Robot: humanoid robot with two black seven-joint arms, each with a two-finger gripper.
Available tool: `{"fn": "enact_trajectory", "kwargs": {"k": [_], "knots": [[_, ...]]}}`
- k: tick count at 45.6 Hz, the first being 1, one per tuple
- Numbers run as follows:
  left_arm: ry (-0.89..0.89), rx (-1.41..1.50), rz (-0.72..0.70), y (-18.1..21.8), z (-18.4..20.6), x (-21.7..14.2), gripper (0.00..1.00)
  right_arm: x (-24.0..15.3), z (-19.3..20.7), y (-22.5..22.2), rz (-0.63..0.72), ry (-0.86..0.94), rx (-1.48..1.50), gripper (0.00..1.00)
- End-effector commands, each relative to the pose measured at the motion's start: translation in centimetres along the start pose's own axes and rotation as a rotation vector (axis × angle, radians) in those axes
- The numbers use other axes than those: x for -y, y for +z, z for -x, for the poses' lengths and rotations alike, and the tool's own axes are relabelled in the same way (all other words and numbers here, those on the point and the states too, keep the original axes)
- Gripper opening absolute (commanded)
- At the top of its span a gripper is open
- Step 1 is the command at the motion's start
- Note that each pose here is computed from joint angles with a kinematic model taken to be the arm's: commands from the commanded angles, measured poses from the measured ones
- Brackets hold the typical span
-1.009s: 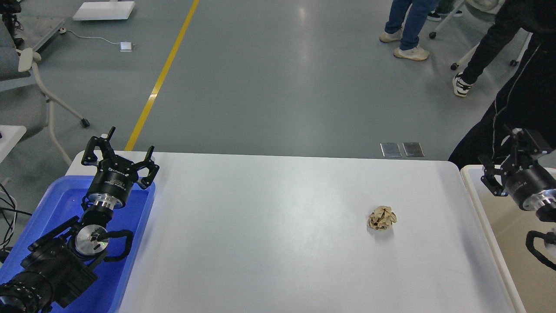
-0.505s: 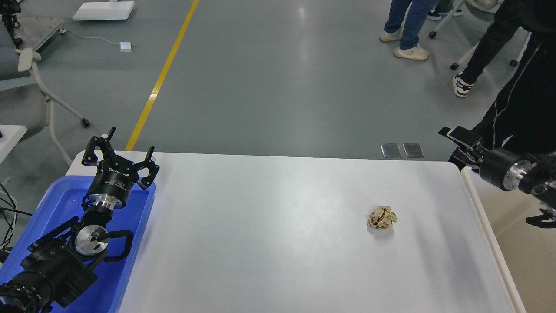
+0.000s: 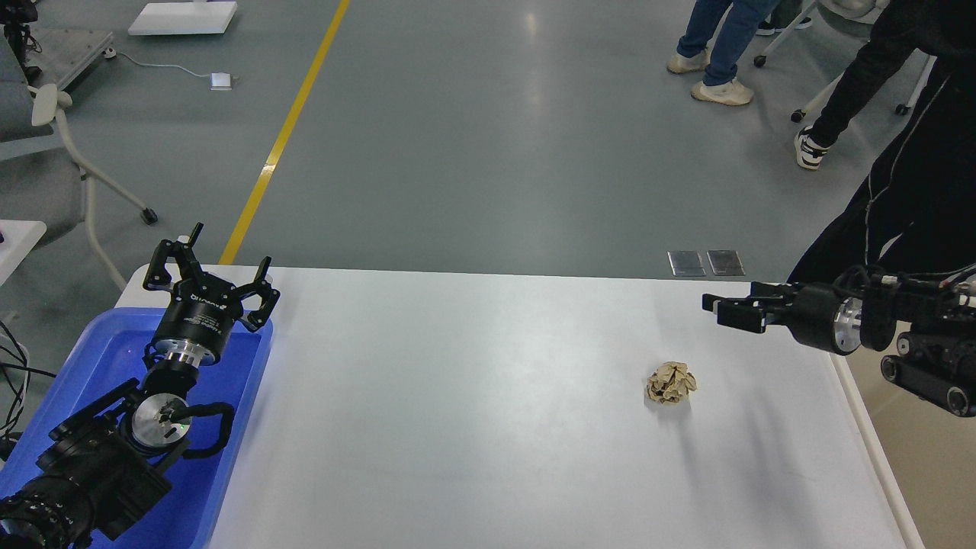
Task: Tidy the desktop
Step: 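Reach the right gripper across the table toward the crumpled paper ball, then close the right gripper on the crumpled paper ball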
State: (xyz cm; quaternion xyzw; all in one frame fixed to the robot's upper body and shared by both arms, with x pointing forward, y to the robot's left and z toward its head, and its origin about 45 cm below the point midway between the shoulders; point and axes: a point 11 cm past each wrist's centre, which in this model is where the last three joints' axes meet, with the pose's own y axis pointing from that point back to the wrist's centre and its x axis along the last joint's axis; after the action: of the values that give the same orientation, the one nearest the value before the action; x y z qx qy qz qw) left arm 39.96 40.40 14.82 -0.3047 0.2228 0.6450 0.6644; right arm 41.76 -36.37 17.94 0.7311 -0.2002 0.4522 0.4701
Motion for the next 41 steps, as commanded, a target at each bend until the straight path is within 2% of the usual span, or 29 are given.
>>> {"fn": "enact_trajectory", "kwargs": {"k": [1,11,30,41], "knots": [[0.001,0.001,0.000,0.0,0.0,0.0,1.00,3.3,3.7,-5.1,-0.179,-0.080,-0.219,1.00],[0.000,0.000,0.000,0.0,0.0,0.0,1.00,5.7,5.4,-8.4,-0.251,-0.094,-0.226,1.00],[0.001,0.001,0.000,0.0,0.0,0.0,1.00,5.2,5.0,-5.2,-0.150,-0.075,-0.250,1.00],[0.000,0.000,0.000,0.0,0.0,0.0,1.00,4.8,6.8,-5.2,-0.151,-0.097,-0.226,1.00]]}}
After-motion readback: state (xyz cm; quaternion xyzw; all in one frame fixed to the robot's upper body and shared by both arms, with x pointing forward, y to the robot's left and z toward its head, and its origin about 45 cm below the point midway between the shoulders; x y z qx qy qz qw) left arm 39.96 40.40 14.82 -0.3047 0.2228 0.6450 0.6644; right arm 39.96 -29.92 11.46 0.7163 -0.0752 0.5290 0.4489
